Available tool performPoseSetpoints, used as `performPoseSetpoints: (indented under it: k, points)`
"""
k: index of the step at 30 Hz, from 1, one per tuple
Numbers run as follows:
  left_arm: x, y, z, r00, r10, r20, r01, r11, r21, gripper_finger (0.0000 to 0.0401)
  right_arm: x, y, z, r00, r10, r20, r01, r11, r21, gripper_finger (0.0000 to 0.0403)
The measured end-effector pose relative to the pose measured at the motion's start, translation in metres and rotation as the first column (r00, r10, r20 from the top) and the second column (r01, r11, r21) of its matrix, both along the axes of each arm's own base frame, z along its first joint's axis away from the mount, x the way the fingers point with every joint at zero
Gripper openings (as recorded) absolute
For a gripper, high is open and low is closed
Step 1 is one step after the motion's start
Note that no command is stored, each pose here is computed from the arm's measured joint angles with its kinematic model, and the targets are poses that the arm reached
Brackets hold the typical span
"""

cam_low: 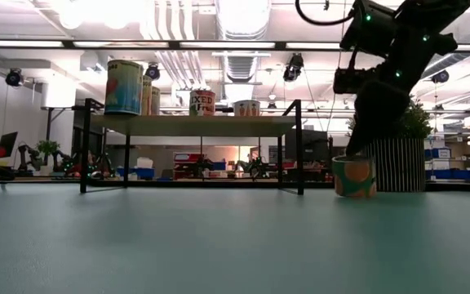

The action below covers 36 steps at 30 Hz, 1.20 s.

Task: Pick and place cans onto a shelf
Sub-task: Put the small canned oranges on the shelf

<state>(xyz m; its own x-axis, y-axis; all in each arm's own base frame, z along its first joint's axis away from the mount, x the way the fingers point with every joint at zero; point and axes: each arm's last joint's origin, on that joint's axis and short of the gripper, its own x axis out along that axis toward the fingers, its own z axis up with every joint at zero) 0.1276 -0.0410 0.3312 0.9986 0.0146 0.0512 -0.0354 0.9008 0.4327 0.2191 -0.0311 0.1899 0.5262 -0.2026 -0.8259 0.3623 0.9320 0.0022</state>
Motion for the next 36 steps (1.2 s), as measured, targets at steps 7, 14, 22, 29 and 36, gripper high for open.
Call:
performPoseSetpoints:
  k: [7,14,22,29,36]
  points:
    - [0.000,0.000,0.000,1.000,-0.001,0.000,0.001,1.000,-0.004,0.0004,-0.003,0.000,-0.003,0.999,-0.004,-0.044,0.004,1.000,-0.018,0.0341]
    - [0.000,0.000,0.000,1.000,-0.001,-0.001,0.001,1.000,-0.008,0.0004,-0.004,0.000,-0.004,0.999,-0.008,-0.052,0.008,1.000,-0.014,0.0341]
    - [0.000,0.000,0.000,1.000,-0.001,-0.001,0.001,1.000,-0.016,0.0004,-0.006,0.000,-0.008,0.998,-0.011,-0.059,0.011,1.000,-0.010,0.0341]
    - [0.000,0.000,0.000,1.000,-0.001,-0.001,0.001,1.000,-0.018,0.0004,-0.005,0.001,-0.022,0.999,-0.006,-0.051,0.006,1.000,-0.005,0.0339]
    - [0.000,0.000,0.000,1.000,-0.001,-0.001,0.001,1.000,-0.019,0.0004,-0.004,0.001,-0.025,0.999,0.005,-0.051,-0.004,1.000,0.010,0.0287]
